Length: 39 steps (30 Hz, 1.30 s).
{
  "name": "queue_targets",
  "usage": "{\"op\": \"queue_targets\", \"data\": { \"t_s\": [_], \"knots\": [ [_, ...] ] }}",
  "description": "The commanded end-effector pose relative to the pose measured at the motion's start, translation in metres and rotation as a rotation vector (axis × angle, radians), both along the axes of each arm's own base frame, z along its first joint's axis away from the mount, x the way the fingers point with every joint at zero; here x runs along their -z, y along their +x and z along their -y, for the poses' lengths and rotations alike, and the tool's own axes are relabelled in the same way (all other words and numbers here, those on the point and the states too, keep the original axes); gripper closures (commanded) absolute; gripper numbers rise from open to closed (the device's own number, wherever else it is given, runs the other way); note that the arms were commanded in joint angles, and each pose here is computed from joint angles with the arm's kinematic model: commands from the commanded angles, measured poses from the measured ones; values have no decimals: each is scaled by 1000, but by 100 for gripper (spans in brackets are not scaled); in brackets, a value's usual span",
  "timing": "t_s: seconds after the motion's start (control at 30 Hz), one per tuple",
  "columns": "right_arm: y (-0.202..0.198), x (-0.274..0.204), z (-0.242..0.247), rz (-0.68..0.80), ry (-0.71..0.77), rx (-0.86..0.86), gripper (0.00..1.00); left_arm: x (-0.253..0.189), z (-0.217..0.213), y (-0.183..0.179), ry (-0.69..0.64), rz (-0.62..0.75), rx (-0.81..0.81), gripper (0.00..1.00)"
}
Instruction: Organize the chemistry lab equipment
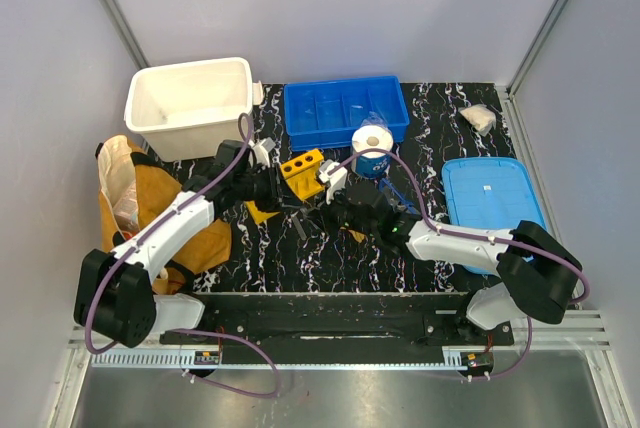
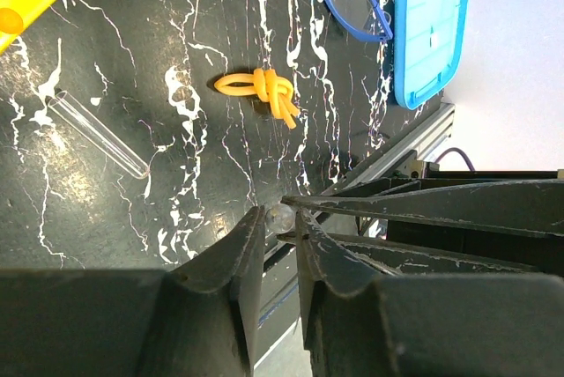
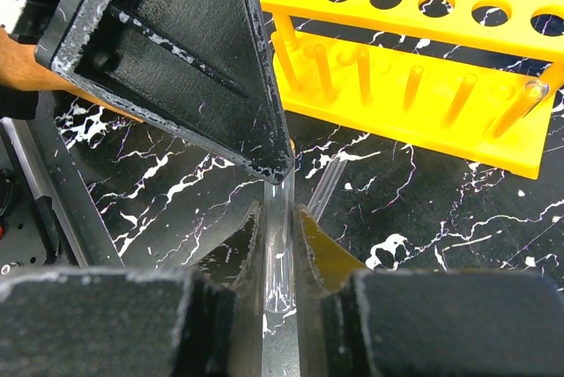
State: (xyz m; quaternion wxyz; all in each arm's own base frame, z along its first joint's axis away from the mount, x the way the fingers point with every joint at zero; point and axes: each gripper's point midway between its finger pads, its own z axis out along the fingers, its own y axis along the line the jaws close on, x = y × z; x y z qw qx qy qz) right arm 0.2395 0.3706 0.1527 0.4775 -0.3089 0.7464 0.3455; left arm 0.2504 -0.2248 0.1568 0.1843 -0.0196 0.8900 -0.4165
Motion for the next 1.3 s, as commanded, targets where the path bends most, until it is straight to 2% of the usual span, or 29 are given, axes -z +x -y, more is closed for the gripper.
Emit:
{"op": "queue_targets", "data": {
  "t_s": [0.0, 0.23, 0.4, 0.5, 0.63, 0.93, 1.1, 1.27],
  "knots": [
    [1, -25, -8, 63, 64, -10, 82, -10, 6, 12, -19, 53, -1, 79],
    [2, -25, -8, 67, 69, -4, 80, -12, 5, 14, 20, 80, -3, 89],
    [2, -31, -3, 56, 70, 18, 61, -15, 4, 22, 102, 140, -22, 91],
    [0, -44, 7, 54, 84, 49, 39, -22, 3, 32, 171, 196, -43, 92],
    [4, -56, 38, 45, 97, 189, 1, -39, 0, 53, 290, 309, -89, 92],
    [-10, -88, 105, 117, 140, 332, 0, -44, -8, 99, 587, 438, -187, 90],
    [-14, -106, 134, 175, 160, 396, 0, -37, -6, 111, 657, 437, -199, 89],
    [-18, -111, 143, 195, 160, 399, 0, -29, -3, 119, 702, 448, -203, 89]
  ]
}}
